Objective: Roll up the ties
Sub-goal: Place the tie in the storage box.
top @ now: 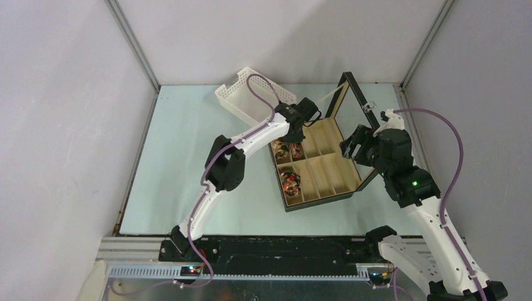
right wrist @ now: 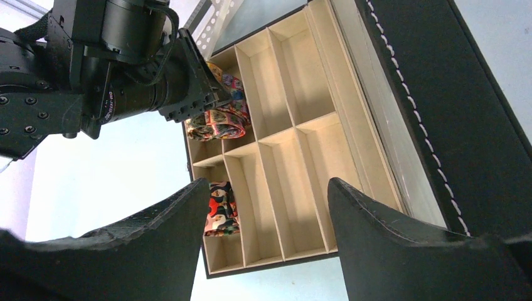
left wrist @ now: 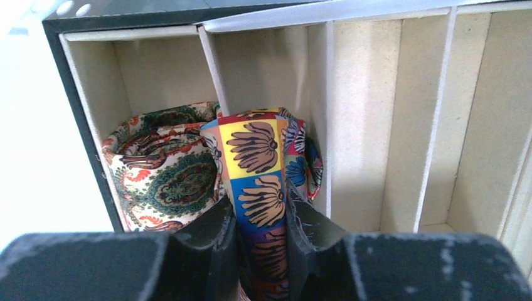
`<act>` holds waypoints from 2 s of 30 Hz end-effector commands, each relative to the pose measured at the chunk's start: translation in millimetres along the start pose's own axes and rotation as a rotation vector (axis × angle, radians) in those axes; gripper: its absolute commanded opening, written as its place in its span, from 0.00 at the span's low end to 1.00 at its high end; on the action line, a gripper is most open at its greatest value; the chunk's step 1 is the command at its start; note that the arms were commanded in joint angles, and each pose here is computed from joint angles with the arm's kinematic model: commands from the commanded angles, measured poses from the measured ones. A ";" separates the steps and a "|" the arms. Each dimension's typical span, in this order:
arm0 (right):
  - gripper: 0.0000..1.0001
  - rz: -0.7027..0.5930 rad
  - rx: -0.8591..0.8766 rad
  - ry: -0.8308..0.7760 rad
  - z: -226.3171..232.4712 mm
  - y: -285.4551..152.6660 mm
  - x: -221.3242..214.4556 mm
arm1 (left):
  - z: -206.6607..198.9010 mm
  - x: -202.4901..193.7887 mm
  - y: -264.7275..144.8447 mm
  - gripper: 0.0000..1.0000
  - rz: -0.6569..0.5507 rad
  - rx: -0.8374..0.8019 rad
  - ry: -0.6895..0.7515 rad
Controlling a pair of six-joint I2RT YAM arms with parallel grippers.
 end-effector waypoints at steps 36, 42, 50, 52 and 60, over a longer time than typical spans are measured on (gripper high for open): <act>0.72 -0.074 -0.003 0.018 -1.1 -8.7 8.2 | -46.7 58.7 -121.1 0.00 -0.185 -0.530 -0.083; 0.72 -0.064 -0.004 0.017 -0.9 -6.8 7.2 | -46.6 40.8 -83.3 0.00 -0.167 -0.571 -0.089; 0.72 -0.055 -0.002 0.019 -0.5 -4.7 6.7 | -22.0 18.8 -46.0 0.00 -0.157 -0.599 -0.119; 0.72 -0.052 -0.002 0.022 -0.3 -4.0 6.5 | -16.5 16.1 -42.1 0.00 -0.153 -0.604 -0.127; 0.72 -0.046 0.015 0.031 2.4 -1.0 7.2 | -0.8 10.9 -34.5 0.00 -0.149 -0.587 -0.145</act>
Point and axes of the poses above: each gripper's point midway between its finger pads, its own y axis out along the fingers, its own z axis along the line the jaws close on, x = y × z, the point moved 9 cm from there along -y, back along the fingers, and after that the axes turned 5 degrees about -y, right-handed, at the moved point
